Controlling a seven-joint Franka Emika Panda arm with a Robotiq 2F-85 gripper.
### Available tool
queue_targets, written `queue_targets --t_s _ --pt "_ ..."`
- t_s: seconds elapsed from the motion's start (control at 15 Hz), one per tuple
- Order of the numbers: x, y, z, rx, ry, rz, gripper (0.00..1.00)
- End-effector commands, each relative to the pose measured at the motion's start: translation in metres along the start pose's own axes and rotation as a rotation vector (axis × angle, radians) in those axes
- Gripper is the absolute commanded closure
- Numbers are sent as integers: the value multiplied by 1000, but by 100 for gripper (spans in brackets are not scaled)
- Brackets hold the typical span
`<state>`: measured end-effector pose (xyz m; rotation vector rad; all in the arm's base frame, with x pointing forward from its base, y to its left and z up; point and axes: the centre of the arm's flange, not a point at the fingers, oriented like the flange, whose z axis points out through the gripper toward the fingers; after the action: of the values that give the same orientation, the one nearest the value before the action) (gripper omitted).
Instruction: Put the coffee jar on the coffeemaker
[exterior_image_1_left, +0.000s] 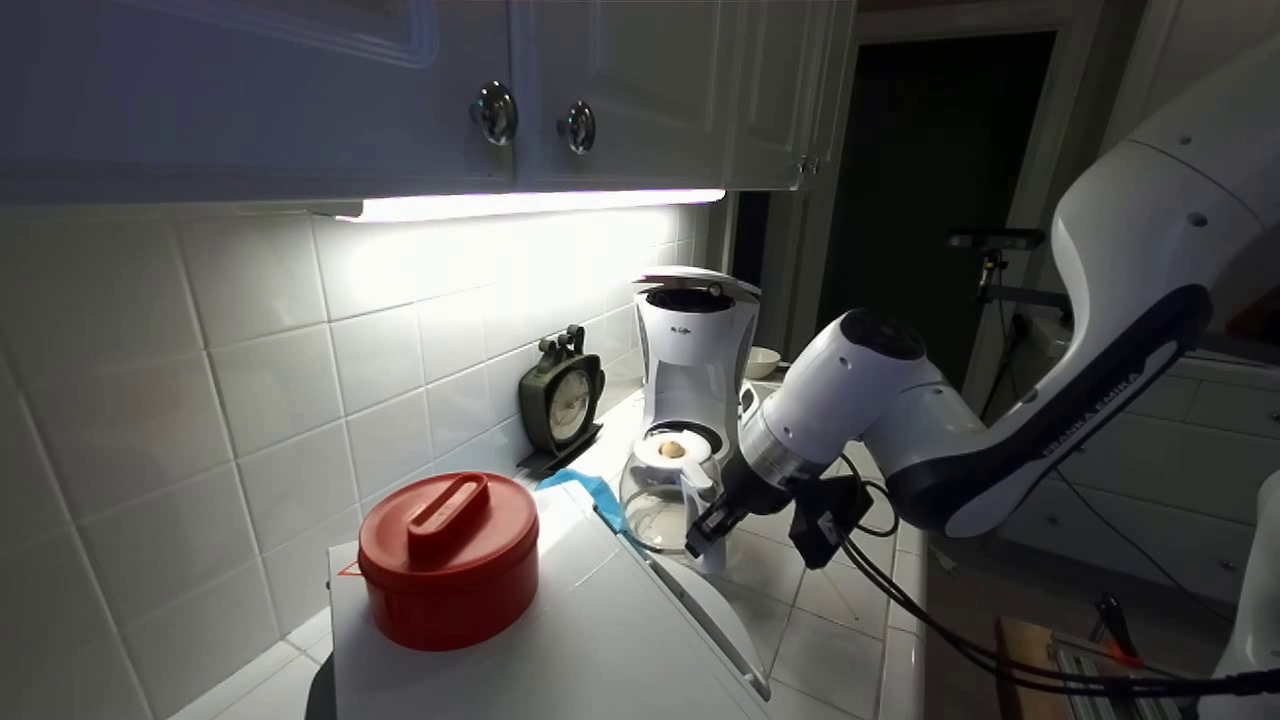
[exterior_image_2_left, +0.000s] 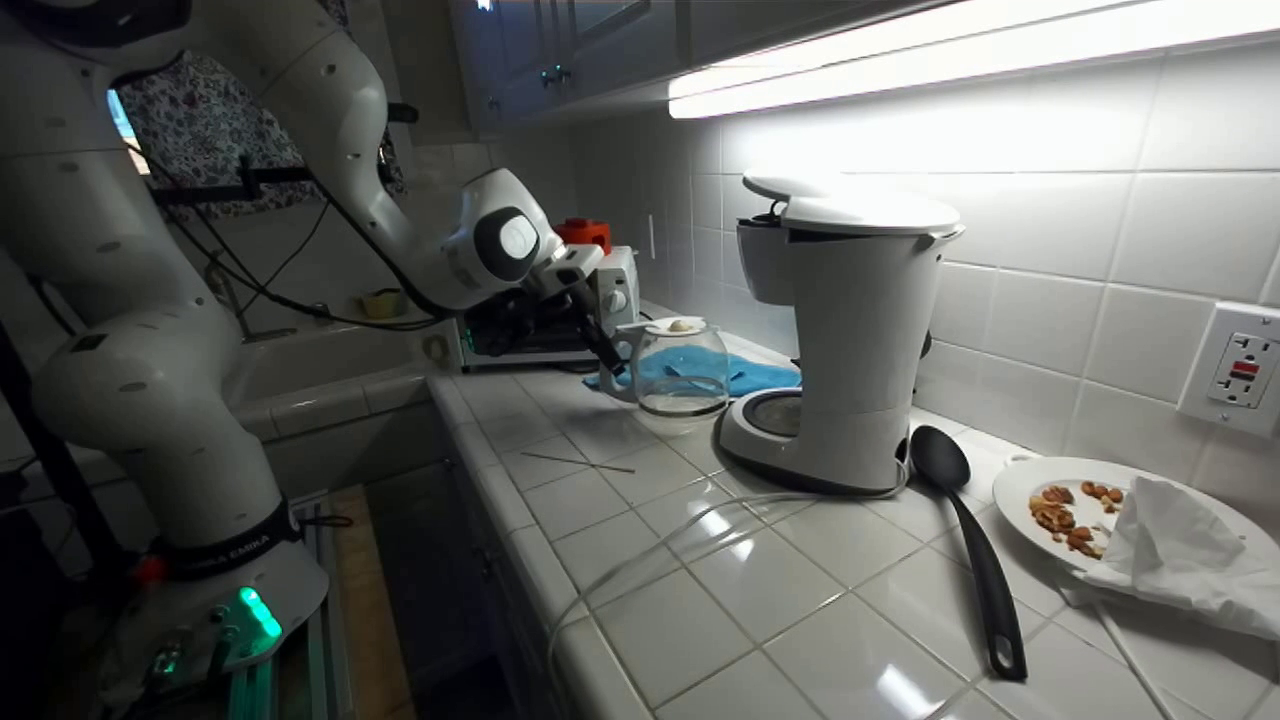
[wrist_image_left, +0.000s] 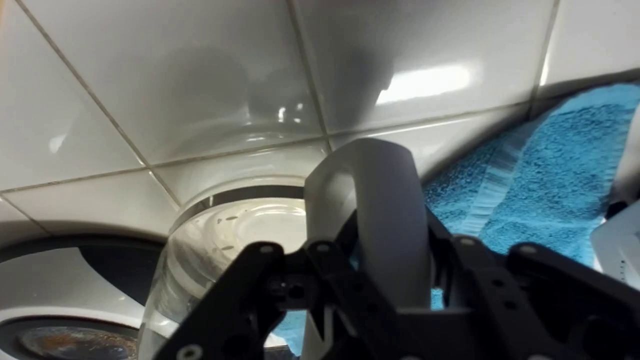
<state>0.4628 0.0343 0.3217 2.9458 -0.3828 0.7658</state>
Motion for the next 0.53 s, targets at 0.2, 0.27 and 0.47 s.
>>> queue_targets --t_s 0.2,0.27,0.47 --pt "0 7 0 7 21 0 100" --pt "2 8 -2 0 30 1 100" --pt "4 10 -2 -11 37 7 100"
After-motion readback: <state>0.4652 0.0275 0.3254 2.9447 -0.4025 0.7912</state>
